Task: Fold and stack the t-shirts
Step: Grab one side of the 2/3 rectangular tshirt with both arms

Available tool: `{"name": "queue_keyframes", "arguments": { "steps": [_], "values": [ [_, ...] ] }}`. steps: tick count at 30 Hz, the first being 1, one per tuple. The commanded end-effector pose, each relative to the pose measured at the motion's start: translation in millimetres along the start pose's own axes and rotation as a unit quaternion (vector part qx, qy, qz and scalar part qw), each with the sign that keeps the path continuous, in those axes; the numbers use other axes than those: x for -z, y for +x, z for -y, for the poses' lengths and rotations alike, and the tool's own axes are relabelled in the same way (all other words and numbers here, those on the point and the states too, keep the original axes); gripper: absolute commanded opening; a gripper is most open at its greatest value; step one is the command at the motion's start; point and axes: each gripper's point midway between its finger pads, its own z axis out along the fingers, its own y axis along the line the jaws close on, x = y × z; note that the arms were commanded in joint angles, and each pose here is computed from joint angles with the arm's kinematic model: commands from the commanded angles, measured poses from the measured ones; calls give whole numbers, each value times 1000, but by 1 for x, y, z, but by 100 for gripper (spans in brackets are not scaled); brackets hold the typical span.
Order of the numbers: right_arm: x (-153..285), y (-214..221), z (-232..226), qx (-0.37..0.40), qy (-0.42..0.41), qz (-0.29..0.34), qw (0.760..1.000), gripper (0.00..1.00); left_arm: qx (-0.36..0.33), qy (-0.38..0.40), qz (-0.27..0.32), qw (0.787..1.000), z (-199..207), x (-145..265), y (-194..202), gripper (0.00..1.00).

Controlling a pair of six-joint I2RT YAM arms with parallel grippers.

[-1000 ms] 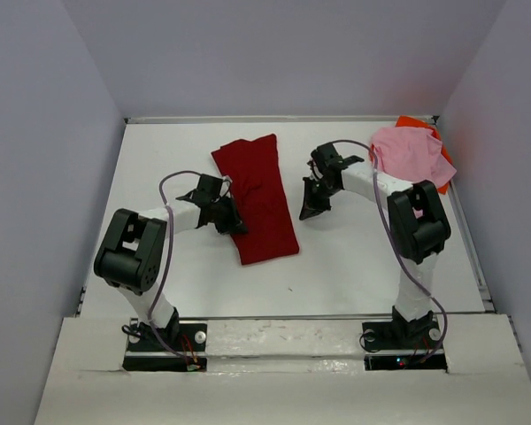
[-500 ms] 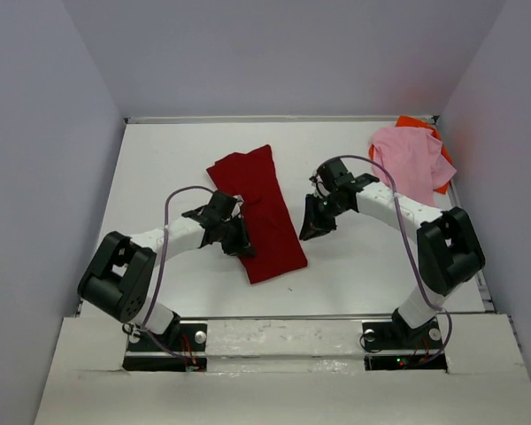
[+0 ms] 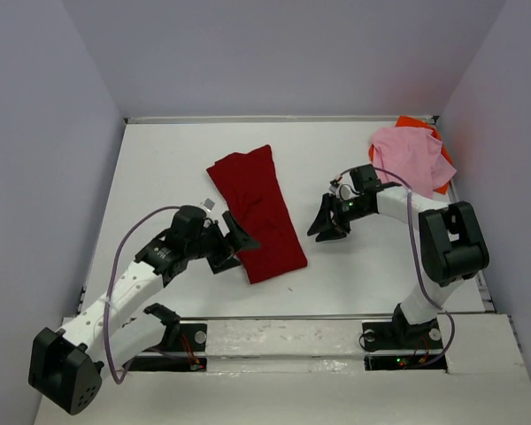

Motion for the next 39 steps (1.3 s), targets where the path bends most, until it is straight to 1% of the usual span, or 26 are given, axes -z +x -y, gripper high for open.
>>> {"name": "queue_keyframes", "arguments": {
  "steps": [1,6,12,17,21,25,26,27,28,30,32,34,36,37,38,39],
  "values": [
    [-7,8,-3,28,-47,-27,998,52,112,-62,-69,989,-44,-2,43,99],
    [-12,20,9,28,-48,-40,998,52,139,-108,-90,980,-60,-3,57,99],
    [-16,30,21,10,-40,-50,998,52,169,-106,-89,976,-59,-13,63,99],
    [-19,42,29,-13,-41,-57,997,54,176,-111,-108,972,-56,-25,82,99],
    [-26,54,39,-34,-54,-63,996,55,194,-115,-123,966,-53,-36,97,99],
    [-30,56,37,-46,-79,-62,994,55,207,-109,-109,966,-53,-44,94,99],
    [-30,55,36,-48,-82,-62,994,55,215,-112,-107,964,-61,-44,96,99],
    [-31,53,34,-43,-91,-59,993,57,220,-99,-106,965,-59,-46,96,99],
    [-33,55,35,-55,-95,-63,992,57,236,-107,-110,960,-71,-47,102,99],
    [-33,53,32,-57,-106,-62,991,58,238,-106,-106,960,-74,-48,102,99],
    [-34,51,31,-56,-108,-58,991,69,234,-113,-89,962,-79,-48,96,99],
    [-34,48,30,-54,-112,-55,991,69,239,-114,-72,962,-82,-48,90,99],
    [-36,46,30,-56,-113,-56,990,69,252,-106,-63,960,-82,-48,87,97],
    [-36,45,30,-55,-113,-56,990,69,259,-106,-58,958,-89,-47,89,96],
    [-36,45,29,-55,-113,-57,990,69,265,-87,-54,959,-86,-48,86,93],
    [-36,44,29,-54,-113,-55,991,69,282,-85,-51,954,-88,-48,86,91]
  ]
}}
